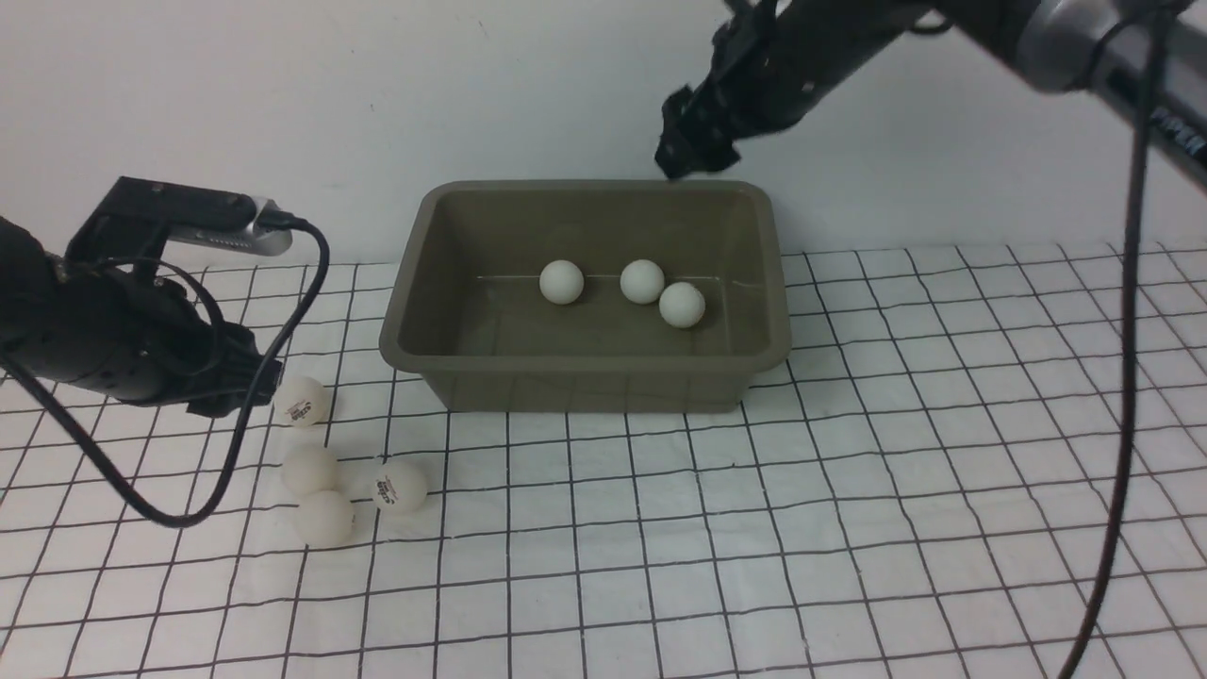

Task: Put the table tennis balls into the box on the white checkered tablecloth.
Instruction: 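Reach for and grasp a ping pong ball on the table beside the basket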

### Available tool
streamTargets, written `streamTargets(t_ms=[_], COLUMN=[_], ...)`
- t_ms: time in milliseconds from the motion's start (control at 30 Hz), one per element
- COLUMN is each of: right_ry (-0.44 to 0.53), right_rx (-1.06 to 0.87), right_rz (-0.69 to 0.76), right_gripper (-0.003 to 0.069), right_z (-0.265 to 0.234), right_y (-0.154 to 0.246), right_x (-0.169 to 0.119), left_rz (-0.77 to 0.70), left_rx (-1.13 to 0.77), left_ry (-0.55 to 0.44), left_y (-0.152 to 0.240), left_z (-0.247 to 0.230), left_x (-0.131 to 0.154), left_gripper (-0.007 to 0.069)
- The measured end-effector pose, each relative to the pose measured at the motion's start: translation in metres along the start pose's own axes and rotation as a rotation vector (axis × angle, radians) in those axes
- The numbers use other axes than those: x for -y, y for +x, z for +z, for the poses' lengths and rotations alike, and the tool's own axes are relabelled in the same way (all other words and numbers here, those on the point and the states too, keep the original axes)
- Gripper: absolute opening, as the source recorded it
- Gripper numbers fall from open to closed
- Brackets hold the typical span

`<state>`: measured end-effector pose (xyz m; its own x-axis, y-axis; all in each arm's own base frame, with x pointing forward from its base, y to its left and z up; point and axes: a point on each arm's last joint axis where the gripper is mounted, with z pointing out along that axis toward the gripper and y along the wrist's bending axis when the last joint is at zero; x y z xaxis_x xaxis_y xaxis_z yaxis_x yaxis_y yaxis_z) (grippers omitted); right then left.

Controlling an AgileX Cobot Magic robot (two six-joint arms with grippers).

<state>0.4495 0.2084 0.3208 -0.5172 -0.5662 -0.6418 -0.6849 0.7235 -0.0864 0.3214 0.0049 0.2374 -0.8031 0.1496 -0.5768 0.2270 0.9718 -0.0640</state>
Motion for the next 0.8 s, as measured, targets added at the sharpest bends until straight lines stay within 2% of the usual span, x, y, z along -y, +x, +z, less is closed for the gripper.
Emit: streamTargets(t_ms=[33, 67, 133, 300, 400, 533, 800], right_ry=[0.000, 0.074, 0.131, 0.298, 0.352, 0.382, 0.405], right_rx=[0.000, 0.054, 0.093, 0.203, 0.287, 0.357, 0.425], right_rz=[0.000, -0.029, -0.036, -0.039, -0.039, -0.038, -0.040], right_gripper=[0.0486, 0.0486, 0.0486, 0.0486, 0.0486, 0.0486, 0.0486], right_z=[0.000, -0.048, -0.080, -0.176, -0.234, -0.287, -0.332], right_y=[0.000, -0.020, -0.029, -0.036, -0.032, -0.020, -0.007], right_x=[0.000, 0.004, 0.005, 0.003, -0.006, -0.019, -0.031], left_rz=[-0.001, -0.009, -0.019, -0.030, -0.031, -0.032, -0.043], left_rx=[-0.003, -0.028, -0.044, -0.078, -0.080, -0.090, -0.130], left_ry=[0.000, 0.006, 0.009, 0.020, 0.024, 0.032, 0.046], left_y=[0.000, -0.001, -0.003, -0.014, -0.022, -0.029, -0.029], left_z=[0.000, 0.012, 0.021, 0.050, 0.059, 0.070, 0.093], left_x=[0.000, -0.003, -0.005, -0.015, -0.018, -0.022, -0.027], left_gripper=[0.0348, 0.0365, 0.0384, 0.0457, 0.0493, 0.0514, 0.0514])
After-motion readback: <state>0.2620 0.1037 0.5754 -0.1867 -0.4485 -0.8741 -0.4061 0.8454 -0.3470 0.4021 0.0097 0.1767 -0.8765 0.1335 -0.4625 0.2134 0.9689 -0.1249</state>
